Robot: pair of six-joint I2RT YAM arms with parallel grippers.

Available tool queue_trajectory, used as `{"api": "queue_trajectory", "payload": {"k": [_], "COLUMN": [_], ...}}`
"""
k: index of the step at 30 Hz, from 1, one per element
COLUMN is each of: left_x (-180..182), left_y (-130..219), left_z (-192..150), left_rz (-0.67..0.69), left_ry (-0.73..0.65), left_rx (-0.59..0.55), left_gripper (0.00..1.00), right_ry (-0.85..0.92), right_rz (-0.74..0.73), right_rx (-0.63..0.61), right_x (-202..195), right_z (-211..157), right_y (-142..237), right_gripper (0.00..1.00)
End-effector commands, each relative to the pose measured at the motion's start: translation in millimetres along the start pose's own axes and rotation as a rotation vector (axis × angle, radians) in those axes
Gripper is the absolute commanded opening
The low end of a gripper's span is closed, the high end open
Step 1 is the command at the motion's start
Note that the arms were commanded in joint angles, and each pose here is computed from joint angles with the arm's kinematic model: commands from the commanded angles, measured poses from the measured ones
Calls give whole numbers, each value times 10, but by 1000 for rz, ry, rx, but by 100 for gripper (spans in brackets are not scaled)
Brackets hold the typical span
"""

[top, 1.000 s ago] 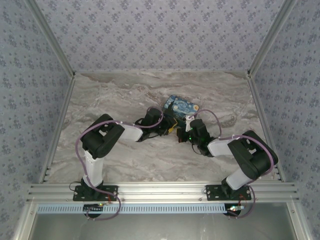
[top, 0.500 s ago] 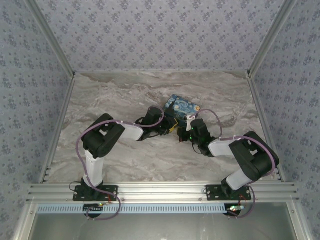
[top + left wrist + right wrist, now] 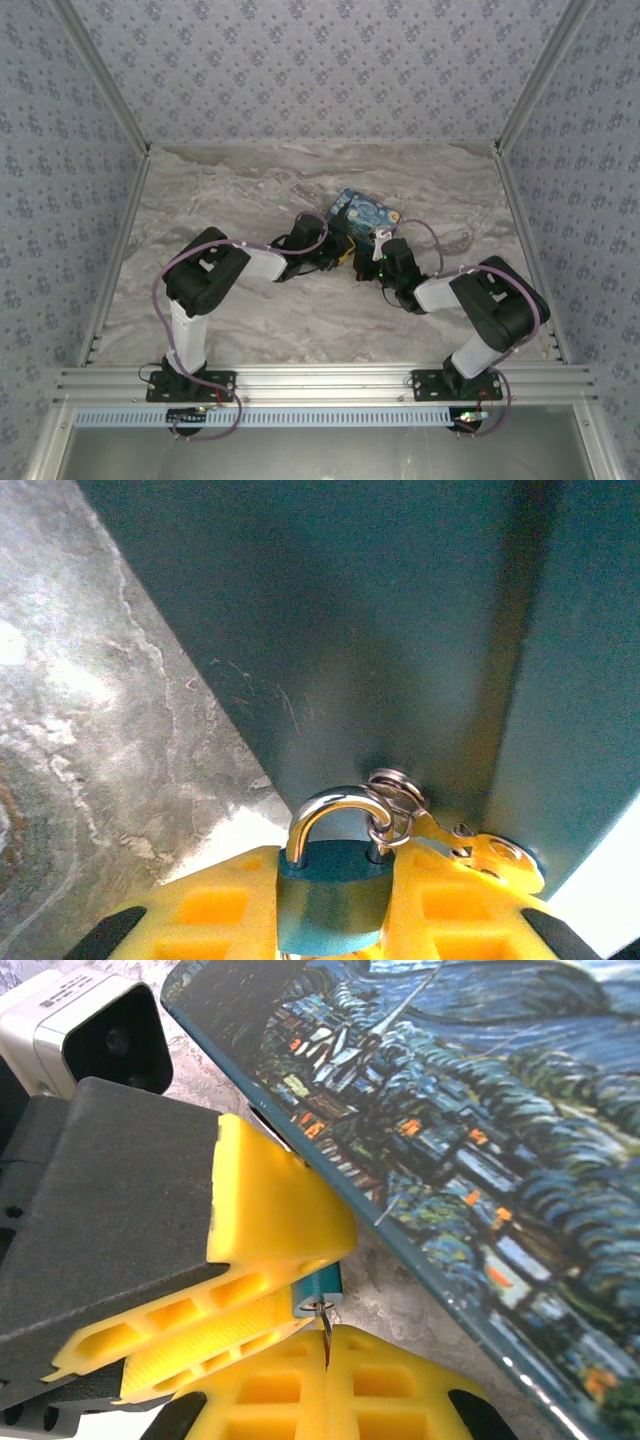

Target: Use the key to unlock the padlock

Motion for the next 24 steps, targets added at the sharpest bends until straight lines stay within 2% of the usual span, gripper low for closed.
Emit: {"api": "queue_trajectory", "payload": {"k": [1, 13, 15, 19, 24], "left_x": [216, 131, 87, -22, -170], "left_y": [-76, -44, 10, 192, 470], "left_z": [-299, -286, -247, -129, 10], "left_rz": [73, 52, 46, 37, 37], "left_ry": [9, -10, -30, -77, -140], "left_rx": [106, 99, 85, 38, -26], "left_gripper": [24, 25, 30, 48, 63], "right_ry": [-16, -31, -41, -73, -90], "right_rz": [61, 60, 50, 37, 36], "right_rx": [-133, -156, -143, -119, -117], "right_x": [151, 145, 106, 31, 14], "right_z": [396, 469, 401, 268, 233], "right_y": [-27, -82, -70, -64, -49], "right_gripper": [0, 0, 0, 0, 0]}}
Point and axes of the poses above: each hand's point on the last joint's axis, 136 mm out from that joint toward the fingers, its own y axis back along the fingers, its own x axis along the line the jaws close on, z = x × y, the point moved 1 cm from there along y, back along the fingers, and after that the axes turned 1 degree about y, right-handed, at the moved point
